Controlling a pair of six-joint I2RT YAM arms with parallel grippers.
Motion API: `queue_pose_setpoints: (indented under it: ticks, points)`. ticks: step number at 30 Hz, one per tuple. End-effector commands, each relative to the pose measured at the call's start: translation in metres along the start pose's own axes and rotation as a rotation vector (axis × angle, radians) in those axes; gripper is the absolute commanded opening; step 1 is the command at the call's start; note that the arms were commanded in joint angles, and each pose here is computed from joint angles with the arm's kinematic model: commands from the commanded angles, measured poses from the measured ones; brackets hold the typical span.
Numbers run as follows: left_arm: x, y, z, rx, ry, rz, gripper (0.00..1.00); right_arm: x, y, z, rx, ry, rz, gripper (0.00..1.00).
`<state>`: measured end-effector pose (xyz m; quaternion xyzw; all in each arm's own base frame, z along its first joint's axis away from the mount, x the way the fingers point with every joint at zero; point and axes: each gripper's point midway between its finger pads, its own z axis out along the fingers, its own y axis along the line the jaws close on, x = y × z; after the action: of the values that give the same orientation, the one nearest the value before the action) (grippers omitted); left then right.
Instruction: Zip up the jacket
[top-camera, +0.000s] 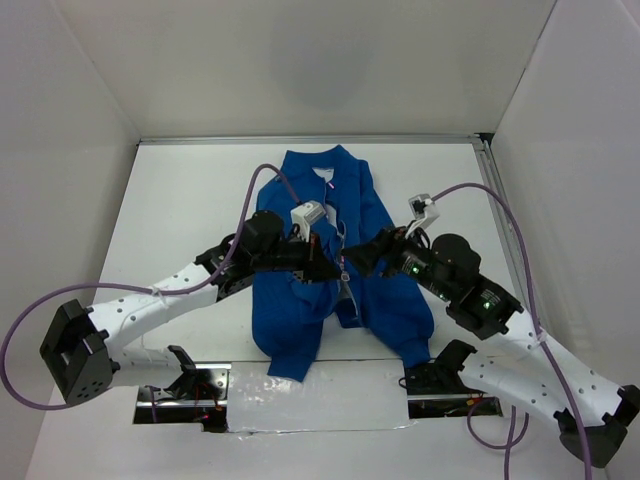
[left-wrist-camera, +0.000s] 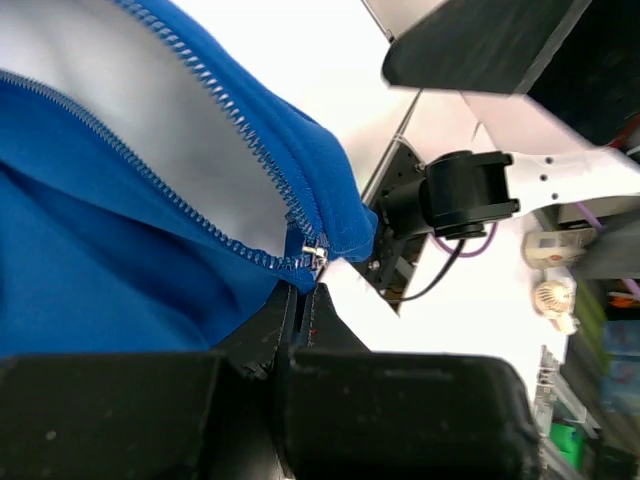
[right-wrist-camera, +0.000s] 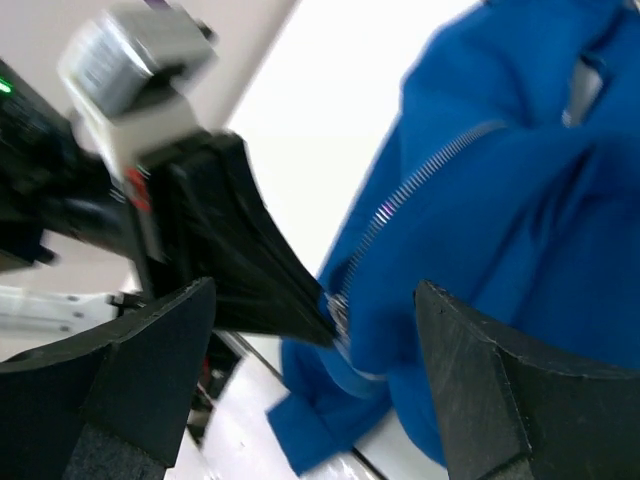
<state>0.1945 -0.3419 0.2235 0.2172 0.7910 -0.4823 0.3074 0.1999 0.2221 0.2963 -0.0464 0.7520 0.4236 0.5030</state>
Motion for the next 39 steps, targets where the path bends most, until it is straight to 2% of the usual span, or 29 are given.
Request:
queue_pose_setpoints:
  ticks: [1, 3, 6, 10, 12, 17, 21, 23, 28, 39]
  points:
    - [-0.010, -0.015, -0.012, 0.089, -0.024, -0.009, 0.00, 0.010, -0.018, -0.005, 0.114, 0.034, -0.053, 0.86]
    - [-0.010, -0.013, -0.012, 0.094, -0.022, -0.010, 0.00, 0.011, -0.026, -0.008, 0.158, 0.026, -0.054, 0.83]
    - [-0.009, -0.014, -0.013, 0.105, -0.013, -0.014, 0.00, 0.022, -0.022, -0.012, 0.128, 0.062, -0.080, 0.74]
    - [-0.010, -0.018, -0.012, 0.128, -0.008, -0.013, 0.00, 0.041, 0.001, -0.017, -0.006, 0.140, -0.144, 0.63]
    - [-0.010, -0.019, -0.012, 0.130, -0.004, -0.014, 0.00, 0.050, 0.013, -0.024, -0.076, 0.185, -0.162, 0.54]
    - [-0.011, -0.024, -0.015, 0.151, -0.007, -0.008, 0.00, 0.065, 0.024, -0.032, -0.168, 0.233, -0.142, 0.54]
    - [-0.011, -0.029, -0.019, 0.170, -0.006, -0.001, 0.00, 0.081, 0.017, -0.023, -0.163, 0.256, -0.127, 0.65]
    - [-0.011, -0.031, -0.020, 0.179, -0.005, 0.003, 0.00, 0.084, 0.011, -0.017, -0.137, 0.261, -0.125, 0.66]
    - [-0.008, -0.037, -0.024, 0.213, 0.007, -0.002, 0.00, 0.077, 0.026, -0.009, -0.210, 0.232, -0.151, 0.71]
    - [-0.006, -0.046, -0.027, 0.268, 0.021, -0.002, 0.00, 0.075, 0.021, 0.005, -0.192, 0.182, -0.148, 0.80]
